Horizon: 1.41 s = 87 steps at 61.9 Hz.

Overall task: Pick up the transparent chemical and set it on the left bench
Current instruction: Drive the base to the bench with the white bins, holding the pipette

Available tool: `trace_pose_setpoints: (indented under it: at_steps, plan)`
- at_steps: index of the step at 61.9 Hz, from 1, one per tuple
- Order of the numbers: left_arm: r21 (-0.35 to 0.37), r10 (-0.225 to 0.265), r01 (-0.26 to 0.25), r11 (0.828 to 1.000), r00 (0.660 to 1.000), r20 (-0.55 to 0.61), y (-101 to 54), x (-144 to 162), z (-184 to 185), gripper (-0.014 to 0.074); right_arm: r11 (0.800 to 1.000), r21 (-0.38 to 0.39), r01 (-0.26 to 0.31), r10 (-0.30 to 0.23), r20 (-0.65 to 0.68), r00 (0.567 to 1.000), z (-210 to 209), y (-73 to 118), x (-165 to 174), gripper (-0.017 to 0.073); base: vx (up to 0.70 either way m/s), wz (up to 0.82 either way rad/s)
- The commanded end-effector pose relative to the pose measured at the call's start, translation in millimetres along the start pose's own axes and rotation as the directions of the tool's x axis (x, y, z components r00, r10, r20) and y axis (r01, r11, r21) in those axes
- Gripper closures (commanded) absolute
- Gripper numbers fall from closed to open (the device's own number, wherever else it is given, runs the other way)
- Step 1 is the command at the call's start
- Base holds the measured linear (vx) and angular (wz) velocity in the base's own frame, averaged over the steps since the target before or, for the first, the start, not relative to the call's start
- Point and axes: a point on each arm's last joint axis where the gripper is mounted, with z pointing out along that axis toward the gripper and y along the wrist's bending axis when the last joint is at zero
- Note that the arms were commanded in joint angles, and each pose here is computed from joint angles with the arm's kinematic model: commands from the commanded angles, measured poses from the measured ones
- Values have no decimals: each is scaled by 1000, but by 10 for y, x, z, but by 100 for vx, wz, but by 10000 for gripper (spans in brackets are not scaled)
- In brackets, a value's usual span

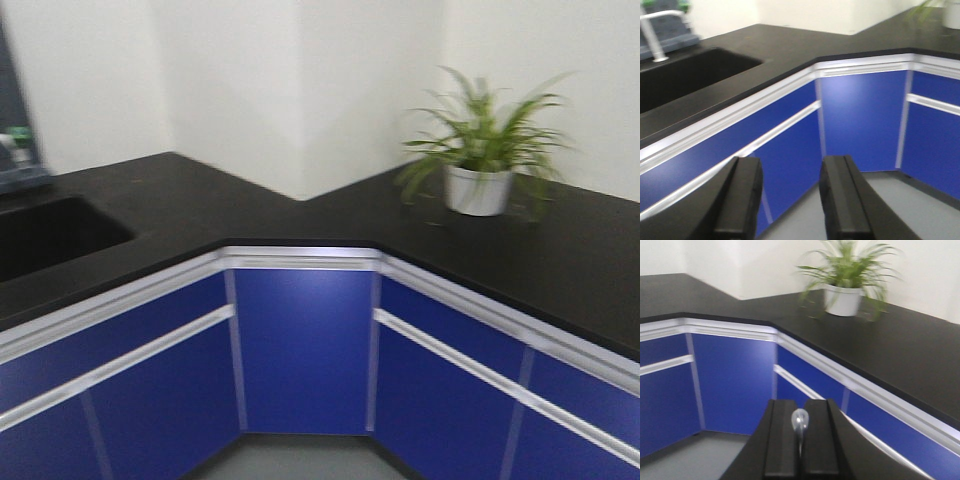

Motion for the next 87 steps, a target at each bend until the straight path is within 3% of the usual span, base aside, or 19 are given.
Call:
trace_pose_setpoints:
  at_steps: [1,60,87]
  plan:
    - [-2,-9,9,1000,997,81,1,-28,-13,597,1000,-22,12,-10,89,996,-16,14,-154,567,-2,84]
    - [-2,-9,9,1000,997,81,1,-28,-13,597,1000,-18,13,-11,81,997,-15,10,-147,567,15,79]
    - [-2,-9,9,1000,997,81,1,-28,-13,597,1000,-18,13,-11,81,997,-15,10,-147,567,31,48]
